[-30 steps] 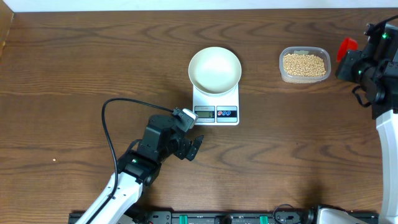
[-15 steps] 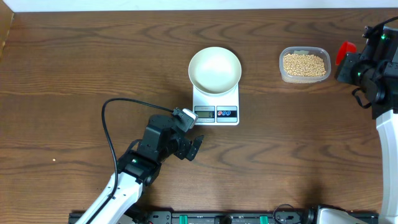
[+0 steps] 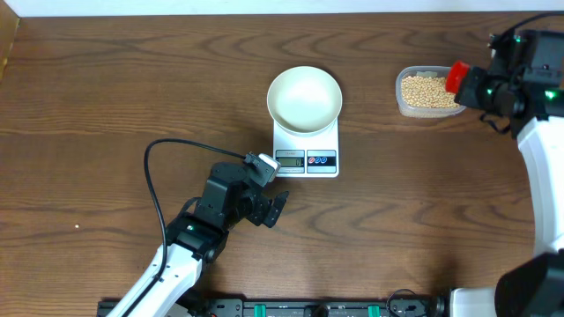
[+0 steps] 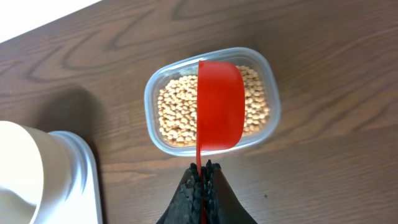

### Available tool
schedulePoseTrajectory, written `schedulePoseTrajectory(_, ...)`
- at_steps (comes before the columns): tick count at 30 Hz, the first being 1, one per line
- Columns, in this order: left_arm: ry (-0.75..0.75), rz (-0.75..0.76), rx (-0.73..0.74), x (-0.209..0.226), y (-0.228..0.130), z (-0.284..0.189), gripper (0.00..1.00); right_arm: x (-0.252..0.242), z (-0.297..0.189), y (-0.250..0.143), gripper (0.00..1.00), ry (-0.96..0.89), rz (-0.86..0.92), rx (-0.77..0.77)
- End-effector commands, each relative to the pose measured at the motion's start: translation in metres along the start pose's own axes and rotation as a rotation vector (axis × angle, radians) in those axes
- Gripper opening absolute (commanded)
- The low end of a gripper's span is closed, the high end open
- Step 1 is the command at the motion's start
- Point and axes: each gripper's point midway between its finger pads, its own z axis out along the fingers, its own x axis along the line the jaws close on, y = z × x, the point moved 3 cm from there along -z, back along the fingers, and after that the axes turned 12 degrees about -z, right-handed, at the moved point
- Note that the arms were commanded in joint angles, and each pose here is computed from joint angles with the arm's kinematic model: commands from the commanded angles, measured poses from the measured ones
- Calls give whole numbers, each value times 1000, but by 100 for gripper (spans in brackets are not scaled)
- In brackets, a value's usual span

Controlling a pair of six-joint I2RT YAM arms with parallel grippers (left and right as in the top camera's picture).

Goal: Scoop item into bowl and weigh 50g on scale
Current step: 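Move the red scoop with the right gripper over the chickpea tub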

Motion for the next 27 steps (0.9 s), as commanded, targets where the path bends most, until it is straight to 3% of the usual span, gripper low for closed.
schedulePoseTrajectory(1,15,-18,2,2,0,1,97,10,-6,24,1,28,5,-41)
schedulePoseTrajectory(11,14,-18,1,2,0,1,97,10,2,33,1,-80,-96,40)
schedulePoseTrajectory(18,14,-18,1,2,0,1,97,-3,-1,15,1,-169,-182,135)
schedulePoseTrajectory(27,14,-18,1,2,0,1,97,-6,3,14,1,-180,-241,145)
